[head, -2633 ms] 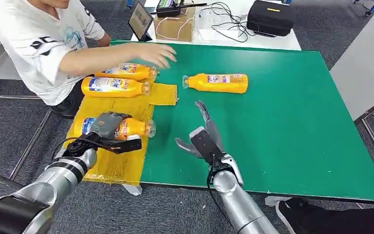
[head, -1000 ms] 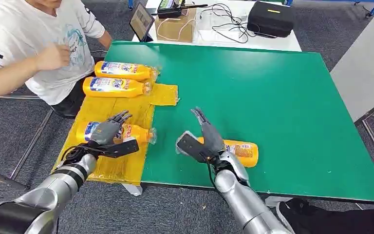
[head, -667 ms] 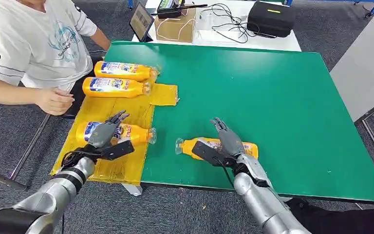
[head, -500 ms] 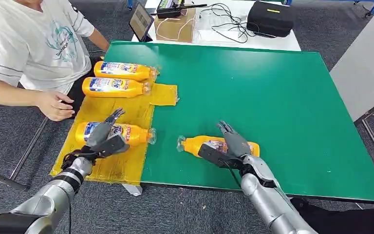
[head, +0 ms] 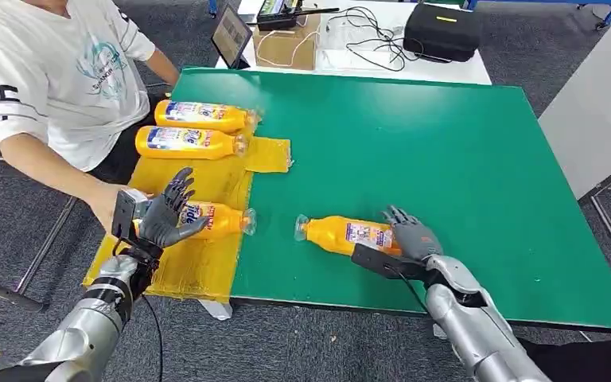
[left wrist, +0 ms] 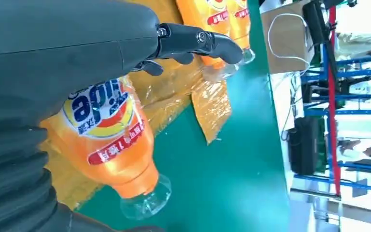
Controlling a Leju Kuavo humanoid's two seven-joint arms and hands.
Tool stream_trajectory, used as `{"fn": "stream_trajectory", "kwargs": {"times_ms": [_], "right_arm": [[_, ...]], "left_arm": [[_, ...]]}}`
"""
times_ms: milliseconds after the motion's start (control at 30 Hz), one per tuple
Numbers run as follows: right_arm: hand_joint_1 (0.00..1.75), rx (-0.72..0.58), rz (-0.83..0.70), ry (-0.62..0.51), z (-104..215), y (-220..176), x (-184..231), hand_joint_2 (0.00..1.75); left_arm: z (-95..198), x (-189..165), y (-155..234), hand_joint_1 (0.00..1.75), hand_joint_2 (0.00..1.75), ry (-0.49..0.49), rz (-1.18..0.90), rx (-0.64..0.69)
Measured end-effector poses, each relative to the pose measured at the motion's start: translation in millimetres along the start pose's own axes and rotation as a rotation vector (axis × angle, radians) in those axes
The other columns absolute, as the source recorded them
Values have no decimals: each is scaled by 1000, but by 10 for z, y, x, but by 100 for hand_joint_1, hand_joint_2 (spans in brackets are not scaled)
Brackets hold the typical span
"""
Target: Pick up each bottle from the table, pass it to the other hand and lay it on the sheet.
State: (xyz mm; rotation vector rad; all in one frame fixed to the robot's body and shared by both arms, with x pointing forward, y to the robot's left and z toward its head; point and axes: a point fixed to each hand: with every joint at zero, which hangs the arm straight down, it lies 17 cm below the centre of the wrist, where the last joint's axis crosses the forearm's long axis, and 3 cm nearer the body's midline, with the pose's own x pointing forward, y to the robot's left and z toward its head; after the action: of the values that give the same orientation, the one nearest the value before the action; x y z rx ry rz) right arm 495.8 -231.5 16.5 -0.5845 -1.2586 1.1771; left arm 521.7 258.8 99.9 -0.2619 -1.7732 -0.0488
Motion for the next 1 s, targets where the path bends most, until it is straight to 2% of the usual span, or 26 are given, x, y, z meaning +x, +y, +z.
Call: {"fn": "stream_trajectory", "kwargs": {"times_ms": [167,200,233,500,700,1000], "right_arm": [[2,14,18,22,24,2,-113,175],[147,18,28,33,34,0,-153,175],[175,22,38,40,46,5,-187,175],[175,46,44,51,149,18,-305,175],[175,45,-68,-27,131,11,-129,175],[175,-125,-290,-113,72,-54,372,175]], "left_arm": [[-6,5,-30,0,175,-3,19,0],[-11,13,-47,0,175,-5,26,-3],[-21,29,-74,0,175,-10,32,-8],[-111,122,-259,0,175,-29,36,-29],[-158,173,-499,0,175,-52,16,-78],[-265,77,-685,0,175,3,-50,-66]]}}
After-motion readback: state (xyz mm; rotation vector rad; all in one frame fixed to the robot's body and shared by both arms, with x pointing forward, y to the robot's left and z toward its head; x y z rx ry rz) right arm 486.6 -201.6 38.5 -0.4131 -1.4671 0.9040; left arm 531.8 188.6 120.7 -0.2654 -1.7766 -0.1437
